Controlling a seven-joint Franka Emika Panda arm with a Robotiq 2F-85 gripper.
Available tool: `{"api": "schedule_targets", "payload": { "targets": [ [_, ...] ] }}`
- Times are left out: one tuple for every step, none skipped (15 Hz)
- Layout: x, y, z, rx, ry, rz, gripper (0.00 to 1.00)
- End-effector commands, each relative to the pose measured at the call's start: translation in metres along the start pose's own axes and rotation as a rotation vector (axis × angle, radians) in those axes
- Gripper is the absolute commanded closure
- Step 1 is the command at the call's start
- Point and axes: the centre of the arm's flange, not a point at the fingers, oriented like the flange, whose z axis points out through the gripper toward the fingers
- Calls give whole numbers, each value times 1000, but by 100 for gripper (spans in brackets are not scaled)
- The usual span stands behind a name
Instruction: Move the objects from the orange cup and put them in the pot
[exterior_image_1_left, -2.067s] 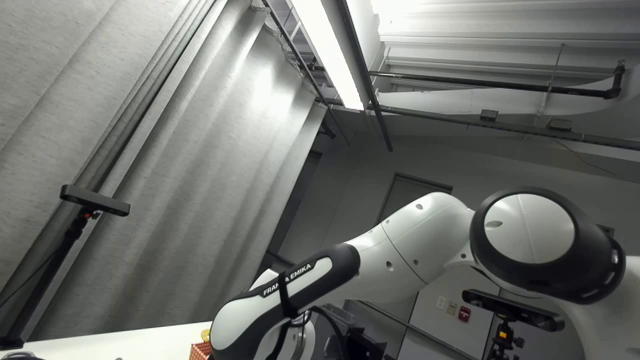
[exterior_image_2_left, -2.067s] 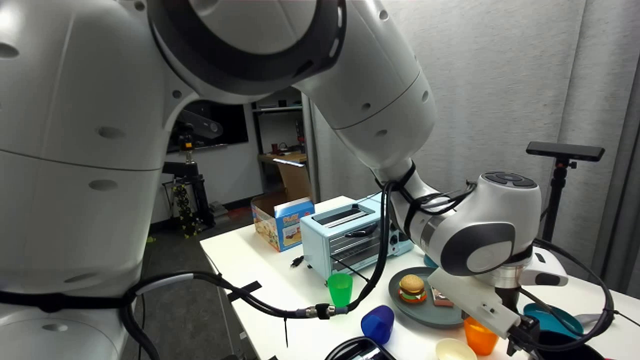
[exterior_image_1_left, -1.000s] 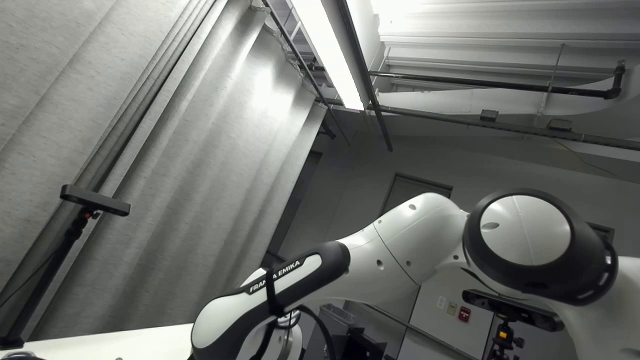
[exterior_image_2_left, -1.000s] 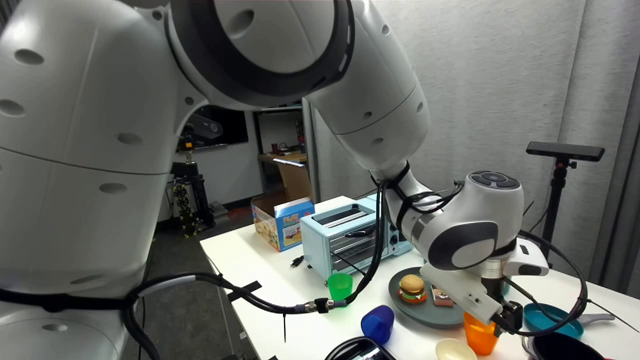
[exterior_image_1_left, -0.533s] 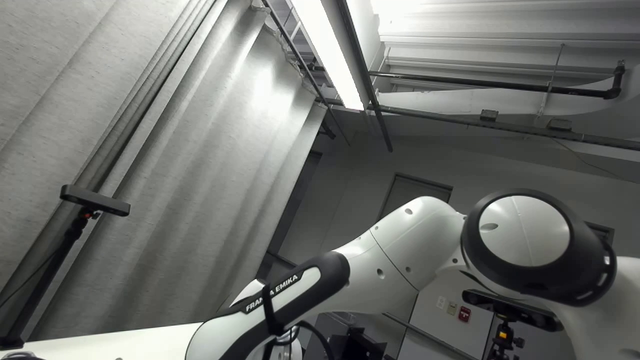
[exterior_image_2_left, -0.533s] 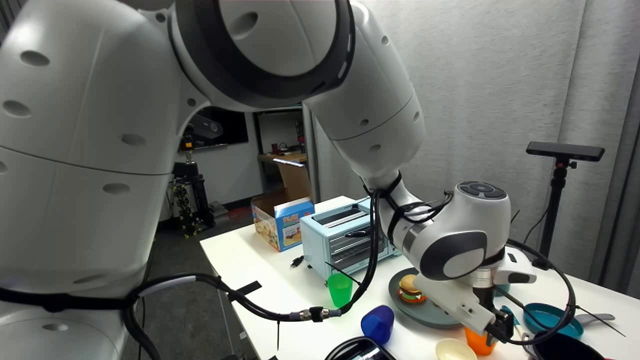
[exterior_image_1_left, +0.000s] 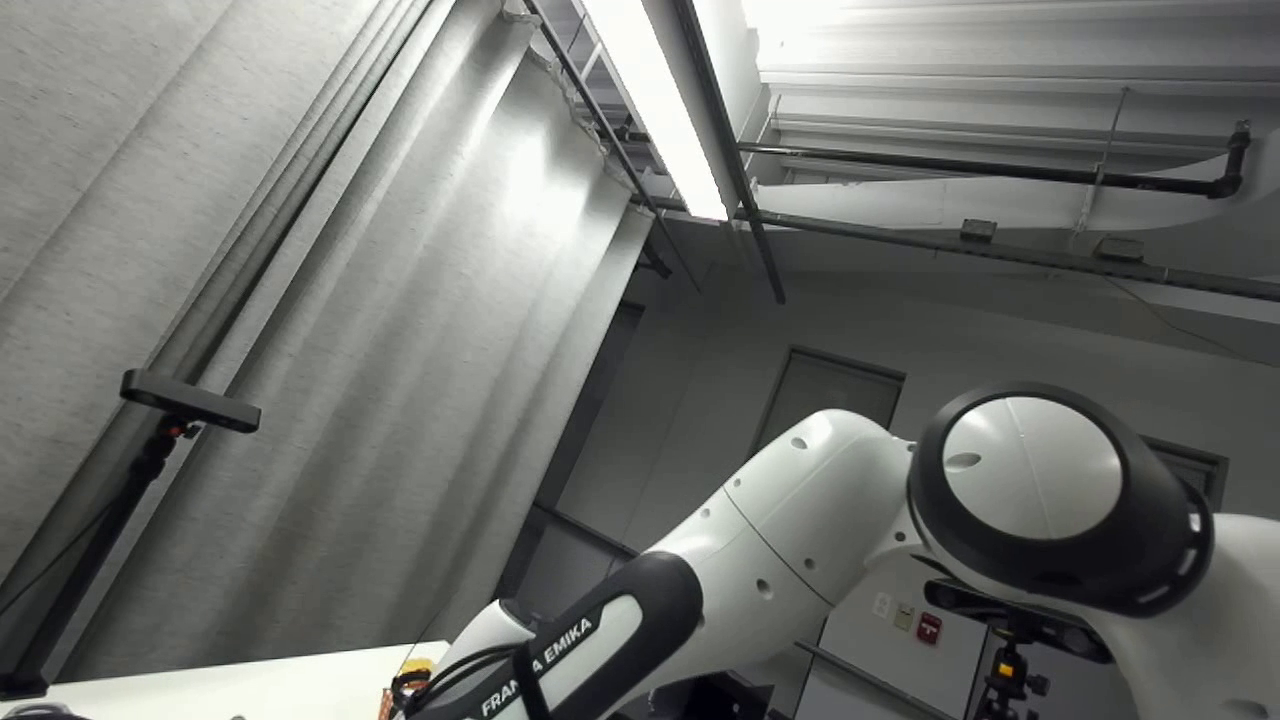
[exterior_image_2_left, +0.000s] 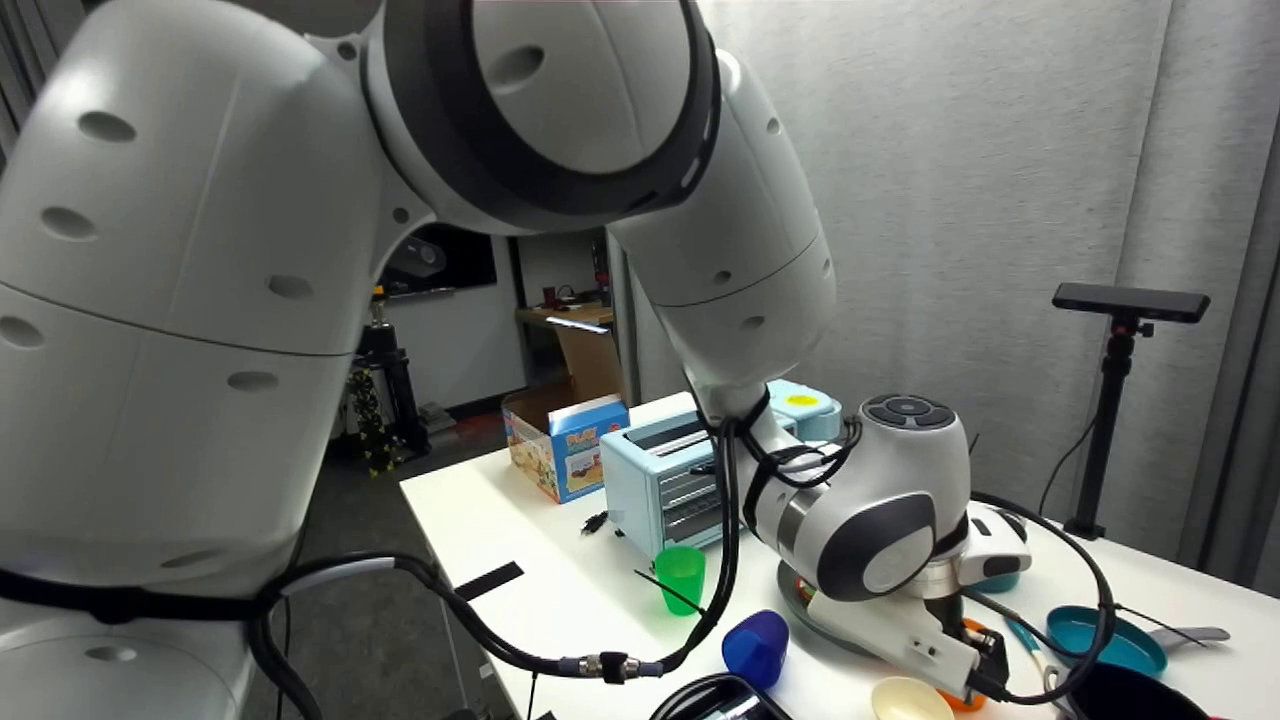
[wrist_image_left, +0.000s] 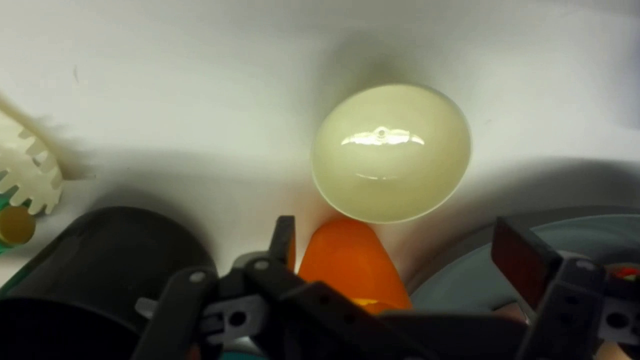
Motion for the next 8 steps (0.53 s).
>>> {"api": "schedule_targets", "payload": {
  "targets": [
    [1,0,7,-39,65,-69,0],
    [3,1,6,-48,83,-78,0],
    [6,2,6,-55,101,-86,0],
    [8,2,6,-61,116,-93,0],
    [9,2,5,-67,133,-99,0],
    [10,2,5,-70,144,-103,0],
    [10,3,5,-73,150,-104,0],
    [10,3,6,-75,154,-104,0]
  ]
}}
